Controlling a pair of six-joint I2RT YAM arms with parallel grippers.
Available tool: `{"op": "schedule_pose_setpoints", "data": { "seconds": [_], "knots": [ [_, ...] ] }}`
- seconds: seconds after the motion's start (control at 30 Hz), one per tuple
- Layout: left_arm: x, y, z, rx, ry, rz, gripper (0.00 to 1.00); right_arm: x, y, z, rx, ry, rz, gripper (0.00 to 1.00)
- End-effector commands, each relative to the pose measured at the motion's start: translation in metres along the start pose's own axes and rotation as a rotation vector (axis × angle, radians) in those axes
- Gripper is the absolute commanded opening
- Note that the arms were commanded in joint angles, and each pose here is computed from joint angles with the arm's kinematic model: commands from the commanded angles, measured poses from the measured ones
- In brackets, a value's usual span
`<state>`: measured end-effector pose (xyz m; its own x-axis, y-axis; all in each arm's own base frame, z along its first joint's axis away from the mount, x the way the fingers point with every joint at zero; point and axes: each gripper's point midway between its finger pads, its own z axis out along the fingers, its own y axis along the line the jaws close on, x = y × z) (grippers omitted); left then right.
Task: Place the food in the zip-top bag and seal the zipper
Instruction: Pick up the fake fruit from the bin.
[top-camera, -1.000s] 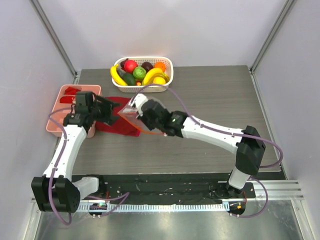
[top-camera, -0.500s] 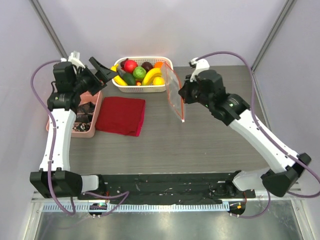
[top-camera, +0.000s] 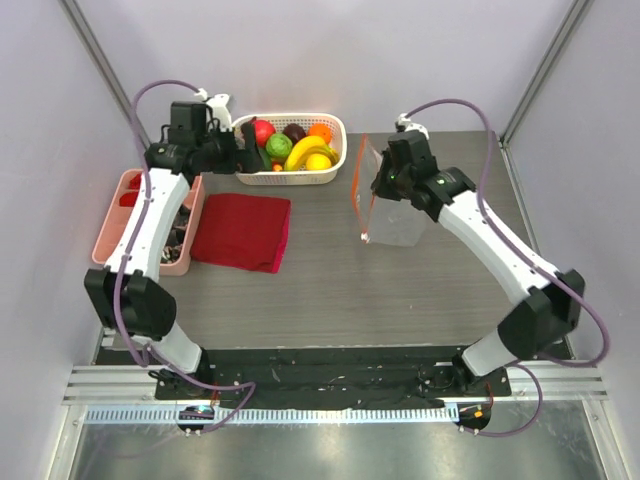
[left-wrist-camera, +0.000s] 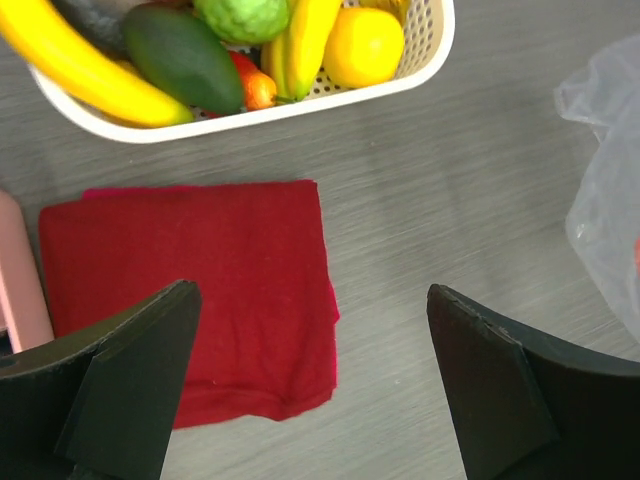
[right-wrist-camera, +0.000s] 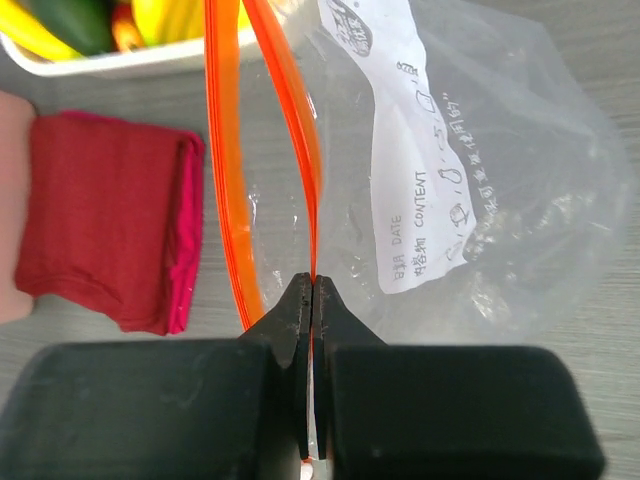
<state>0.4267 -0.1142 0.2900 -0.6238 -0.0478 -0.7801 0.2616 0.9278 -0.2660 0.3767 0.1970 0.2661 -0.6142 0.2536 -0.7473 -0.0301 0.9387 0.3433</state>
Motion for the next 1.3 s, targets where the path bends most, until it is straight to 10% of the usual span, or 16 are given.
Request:
{"op": "schedule_pose_setpoints", "data": {
  "seconds": [0.0,0.57,0.8,1.27],
  "knots": [
    [-0.022,-0.010,0.016,0.056,-0.065,0.151,0.99,-0.006,0.020,0.028,-0.066,0.002,-0.008,0.01],
    [-0.077,0.060,0.115,-0.261,-0.177,0.118,0.86,-0.013,0.020,0.085,-0.172,0.077,0.027,0.01],
    [-0.073,0.127,0.123,-0.436,-0.206,-0.160,0.84,-0.018,0.021,0.089,-0.183,0.062,-0.008,0.01],
    [-0.047,0.164,0.175,-0.330,-0.146,-0.361,0.80,-0.023,0.021,0.103,-0.179,0.065,-0.033,0.01]
  ]
}}
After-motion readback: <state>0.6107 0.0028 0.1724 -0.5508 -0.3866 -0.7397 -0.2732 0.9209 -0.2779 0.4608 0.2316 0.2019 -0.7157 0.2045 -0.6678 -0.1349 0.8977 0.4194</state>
